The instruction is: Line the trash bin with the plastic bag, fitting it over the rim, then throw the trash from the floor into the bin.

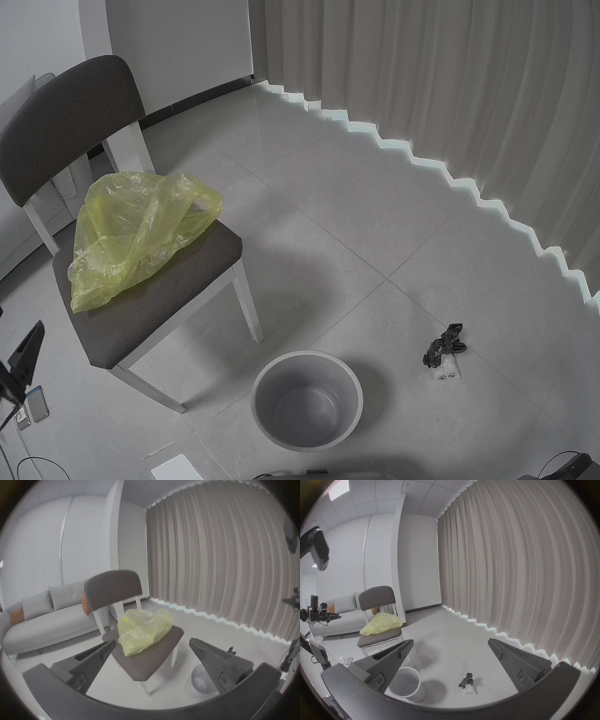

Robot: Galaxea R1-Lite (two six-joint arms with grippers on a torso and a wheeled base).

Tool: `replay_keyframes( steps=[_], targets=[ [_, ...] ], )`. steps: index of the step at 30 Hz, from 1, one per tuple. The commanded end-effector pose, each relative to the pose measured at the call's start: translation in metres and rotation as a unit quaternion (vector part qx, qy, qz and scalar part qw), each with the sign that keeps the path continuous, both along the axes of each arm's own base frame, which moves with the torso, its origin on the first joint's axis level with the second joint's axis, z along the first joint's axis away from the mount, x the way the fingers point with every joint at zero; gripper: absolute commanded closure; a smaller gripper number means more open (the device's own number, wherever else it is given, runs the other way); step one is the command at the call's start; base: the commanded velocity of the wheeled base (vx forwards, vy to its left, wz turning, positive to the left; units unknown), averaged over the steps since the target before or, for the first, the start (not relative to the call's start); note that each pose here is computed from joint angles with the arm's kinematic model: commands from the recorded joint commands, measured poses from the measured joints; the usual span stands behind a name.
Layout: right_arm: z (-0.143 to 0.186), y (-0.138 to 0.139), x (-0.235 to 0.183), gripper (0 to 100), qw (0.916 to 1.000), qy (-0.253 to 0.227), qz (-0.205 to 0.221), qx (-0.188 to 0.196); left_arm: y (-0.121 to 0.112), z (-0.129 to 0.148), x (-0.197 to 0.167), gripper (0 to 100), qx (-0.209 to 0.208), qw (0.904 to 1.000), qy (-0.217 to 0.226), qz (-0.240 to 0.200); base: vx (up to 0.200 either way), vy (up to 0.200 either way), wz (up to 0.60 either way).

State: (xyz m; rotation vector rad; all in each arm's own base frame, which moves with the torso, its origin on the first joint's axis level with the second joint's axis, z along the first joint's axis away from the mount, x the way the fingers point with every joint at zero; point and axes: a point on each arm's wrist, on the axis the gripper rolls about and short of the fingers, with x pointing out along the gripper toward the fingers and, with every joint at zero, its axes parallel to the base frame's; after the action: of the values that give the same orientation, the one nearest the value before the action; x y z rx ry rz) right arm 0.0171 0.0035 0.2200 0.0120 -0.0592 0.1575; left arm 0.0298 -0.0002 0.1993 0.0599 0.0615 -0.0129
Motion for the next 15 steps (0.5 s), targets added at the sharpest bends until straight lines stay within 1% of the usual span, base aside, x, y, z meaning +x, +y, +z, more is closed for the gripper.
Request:
replay_keyframes(
  steps=[1, 2, 3, 4, 6, 7, 10, 15],
  targets=[
    [0.029, 0.003, 0.082, 0, 0.9977, 0.064, 0.024, -0.003, 0.014, -0.017, 0.107, 0, 0.104, 0.967, 0.227, 0.052, 0.0, 0.0, 0.0],
    [0.029, 0.003, 0.082, 0, 0.9977, 0.064, 0.024, -0.003, 0.014, -0.017, 0.107, 0, 0.104, 0.967, 0.227, 0.052, 0.0, 0.0, 0.0],
    [0.029, 0.003, 0.082, 0, 0.9976, 0.065, 0.023, 0.0, 0.021, -0.023, 0.12, 0, 0.123, 0.9583, 0.25, 0.063, 0.0, 0.0, 0.0],
    [0.029, 0.003, 0.082, 0, 0.9976, 0.065, 0.023, 0.0, 0.021, -0.023, 0.12, 0, 0.123, 0.9583, 0.25, 0.063, 0.0, 0.0, 0.0],
    [0.028, 0.002, 0.082, 0, 0.9975, 0.067, 0.02, 0.001, 0.027, -0.029, 0.138, 0, 0.155, 0.9509, 0.258, 0.075, 0.0, 0.0, 0.0],
    [0.028, 0.002, 0.082, 0, 0.9974, 0.069, 0.02, 0.0, 0.028, -0.031, 0.143, 0, 0.163, 0.9491, 0.257, 0.083, 0.0, 0.0, 0.0],
    [0.027, 0.002, 0.083, 0, 0.9973, 0.07, 0.02, 0.001, 0.032, -0.033, 0.156, 0, 0.171, 0.9456, 0.255, 0.106, 0.0, 0.0, 0.0],
    [0.027, 0.002, 0.083, 0, 0.9973, 0.07, 0.02, 0.0, 0.037, -0.037, 0.171, 0, 0.171, 0.9434, 0.259, 0.117, 0.0, 0.0, 0.0]
  ],
)
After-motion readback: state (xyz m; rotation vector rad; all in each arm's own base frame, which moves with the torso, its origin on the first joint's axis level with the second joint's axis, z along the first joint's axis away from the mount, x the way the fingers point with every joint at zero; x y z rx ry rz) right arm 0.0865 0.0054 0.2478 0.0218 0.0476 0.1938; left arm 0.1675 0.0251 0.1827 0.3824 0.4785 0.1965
